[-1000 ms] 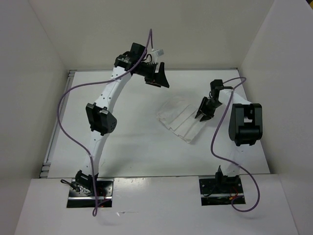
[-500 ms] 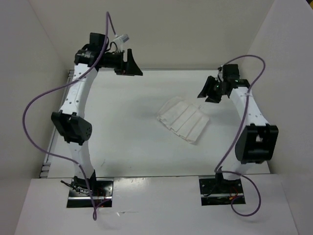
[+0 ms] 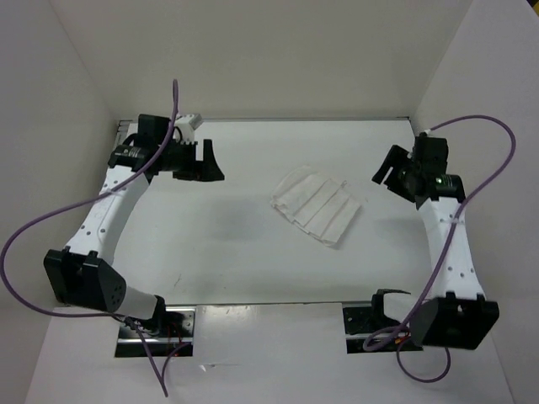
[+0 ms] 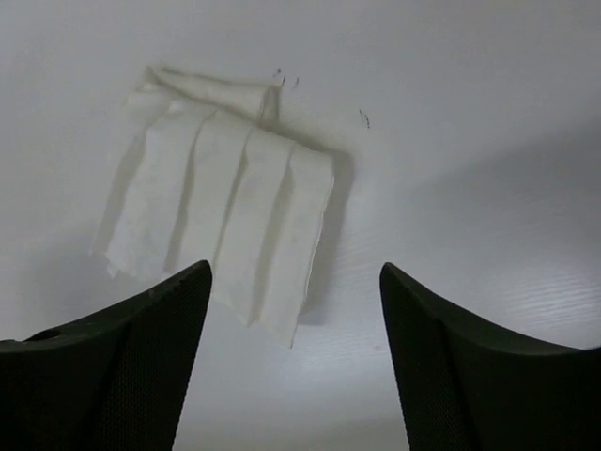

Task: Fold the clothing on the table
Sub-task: Fold the skirt

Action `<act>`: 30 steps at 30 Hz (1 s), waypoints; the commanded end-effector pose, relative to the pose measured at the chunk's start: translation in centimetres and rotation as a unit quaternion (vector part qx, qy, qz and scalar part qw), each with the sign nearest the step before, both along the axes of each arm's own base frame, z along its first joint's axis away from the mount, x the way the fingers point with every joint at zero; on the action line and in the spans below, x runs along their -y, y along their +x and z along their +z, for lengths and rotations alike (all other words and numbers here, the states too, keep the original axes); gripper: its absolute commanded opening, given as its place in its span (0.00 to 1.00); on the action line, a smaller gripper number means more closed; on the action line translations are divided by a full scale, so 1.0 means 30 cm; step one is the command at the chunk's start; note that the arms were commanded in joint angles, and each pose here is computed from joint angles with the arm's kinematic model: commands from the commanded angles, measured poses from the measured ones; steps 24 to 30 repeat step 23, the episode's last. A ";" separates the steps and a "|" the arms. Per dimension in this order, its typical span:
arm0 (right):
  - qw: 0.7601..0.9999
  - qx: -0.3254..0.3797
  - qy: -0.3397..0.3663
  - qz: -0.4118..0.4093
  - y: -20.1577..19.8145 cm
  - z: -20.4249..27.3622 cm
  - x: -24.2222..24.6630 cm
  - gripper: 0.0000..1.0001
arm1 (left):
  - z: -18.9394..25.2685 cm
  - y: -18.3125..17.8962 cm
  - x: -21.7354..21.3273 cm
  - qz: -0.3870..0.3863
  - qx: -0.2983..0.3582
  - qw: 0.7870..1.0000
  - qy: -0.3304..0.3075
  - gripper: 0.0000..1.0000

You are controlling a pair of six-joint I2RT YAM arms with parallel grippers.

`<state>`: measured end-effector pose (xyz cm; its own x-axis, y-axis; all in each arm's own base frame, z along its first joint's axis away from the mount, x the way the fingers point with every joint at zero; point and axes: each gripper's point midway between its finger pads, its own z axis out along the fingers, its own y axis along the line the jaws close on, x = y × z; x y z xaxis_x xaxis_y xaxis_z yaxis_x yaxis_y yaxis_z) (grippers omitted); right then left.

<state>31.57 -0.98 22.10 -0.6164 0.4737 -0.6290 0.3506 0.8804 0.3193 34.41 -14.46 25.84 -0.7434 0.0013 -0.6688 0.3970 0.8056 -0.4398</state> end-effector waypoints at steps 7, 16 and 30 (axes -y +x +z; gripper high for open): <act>0.968 0.232 0.044 -0.083 -0.163 0.293 -0.004 0.80 | -0.124 -0.107 -0.145 0.115 0.007 0.991 0.064 1.00; 0.938 0.293 0.093 -0.158 -0.254 0.204 0.022 0.81 | -0.315 -0.109 -0.144 0.182 -0.045 0.982 0.028 1.00; 0.933 0.305 0.098 -0.163 -0.275 0.203 0.018 0.81 | -0.275 -0.128 -0.161 0.234 -0.034 0.970 0.052 1.00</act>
